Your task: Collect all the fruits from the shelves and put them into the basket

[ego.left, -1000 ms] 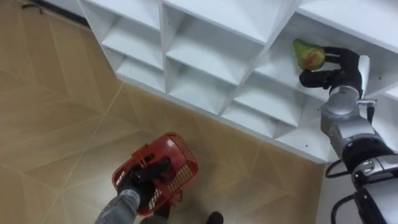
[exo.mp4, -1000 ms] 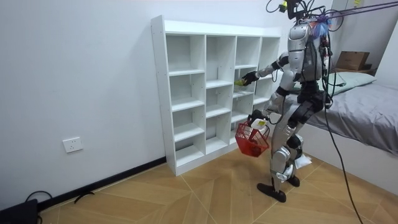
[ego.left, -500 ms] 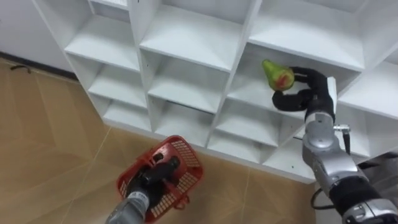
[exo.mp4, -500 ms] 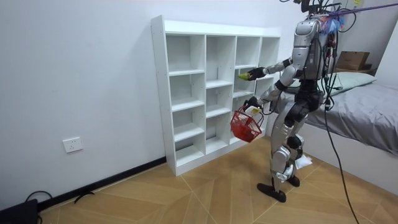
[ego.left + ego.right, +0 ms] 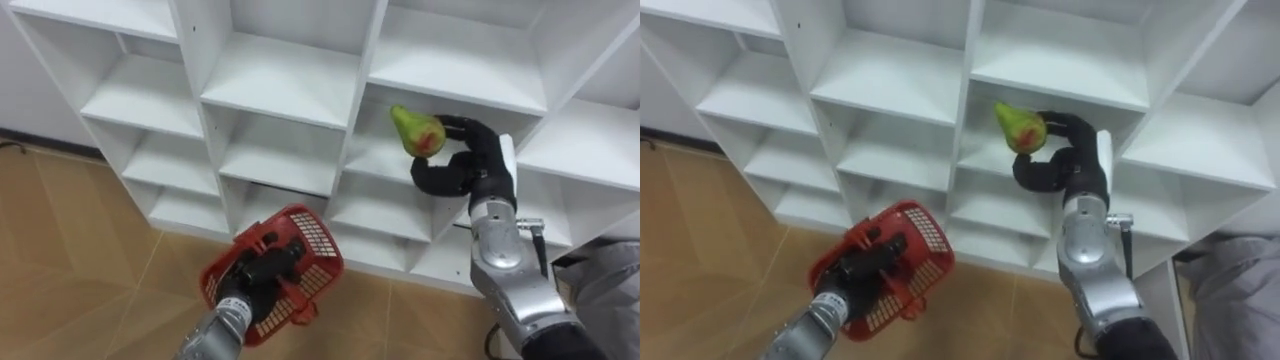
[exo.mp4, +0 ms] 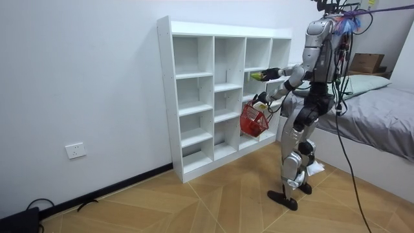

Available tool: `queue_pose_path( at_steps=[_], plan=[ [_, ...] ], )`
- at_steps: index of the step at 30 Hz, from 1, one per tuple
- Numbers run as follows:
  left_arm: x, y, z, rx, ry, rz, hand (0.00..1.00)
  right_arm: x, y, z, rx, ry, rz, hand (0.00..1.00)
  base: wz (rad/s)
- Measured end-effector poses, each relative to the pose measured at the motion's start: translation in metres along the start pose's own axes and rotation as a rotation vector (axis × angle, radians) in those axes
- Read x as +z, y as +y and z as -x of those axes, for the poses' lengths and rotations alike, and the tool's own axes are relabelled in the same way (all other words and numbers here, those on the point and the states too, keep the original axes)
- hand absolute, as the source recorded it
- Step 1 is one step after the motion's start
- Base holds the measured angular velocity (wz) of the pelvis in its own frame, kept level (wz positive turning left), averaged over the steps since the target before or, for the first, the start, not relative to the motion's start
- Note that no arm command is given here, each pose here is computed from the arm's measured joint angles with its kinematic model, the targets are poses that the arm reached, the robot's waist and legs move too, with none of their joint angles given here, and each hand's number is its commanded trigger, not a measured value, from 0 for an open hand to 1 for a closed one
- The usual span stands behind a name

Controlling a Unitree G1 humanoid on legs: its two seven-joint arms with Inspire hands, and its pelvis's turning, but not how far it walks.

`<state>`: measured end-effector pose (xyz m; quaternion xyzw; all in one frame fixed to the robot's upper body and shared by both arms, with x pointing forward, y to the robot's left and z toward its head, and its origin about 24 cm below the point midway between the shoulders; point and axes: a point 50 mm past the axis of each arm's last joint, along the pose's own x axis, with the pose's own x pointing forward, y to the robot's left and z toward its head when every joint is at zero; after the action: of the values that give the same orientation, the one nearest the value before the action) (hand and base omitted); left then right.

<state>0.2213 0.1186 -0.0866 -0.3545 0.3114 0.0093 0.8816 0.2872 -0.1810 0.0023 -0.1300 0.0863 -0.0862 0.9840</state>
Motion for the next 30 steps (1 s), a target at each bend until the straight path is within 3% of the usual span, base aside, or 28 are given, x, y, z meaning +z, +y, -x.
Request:
queue_pose_path(
  at_steps=[8,14,30],
  plan=[
    [-0.002,-0.010,0.003,-0.043,0.002,-0.012,1.00,-0.027,0.015,0.030,0.053,0.063,0.012,1.00,-0.04],
    [0.001,-0.018,0.003,-0.077,-0.012,-0.014,1.00,-0.031,0.019,0.034,0.080,0.080,0.007,1.00,0.00],
    [0.001,-0.017,0.003,-0.076,-0.012,-0.013,1.00,-0.047,0.045,0.054,0.280,0.142,0.055,1.00,0.00]
  ],
)
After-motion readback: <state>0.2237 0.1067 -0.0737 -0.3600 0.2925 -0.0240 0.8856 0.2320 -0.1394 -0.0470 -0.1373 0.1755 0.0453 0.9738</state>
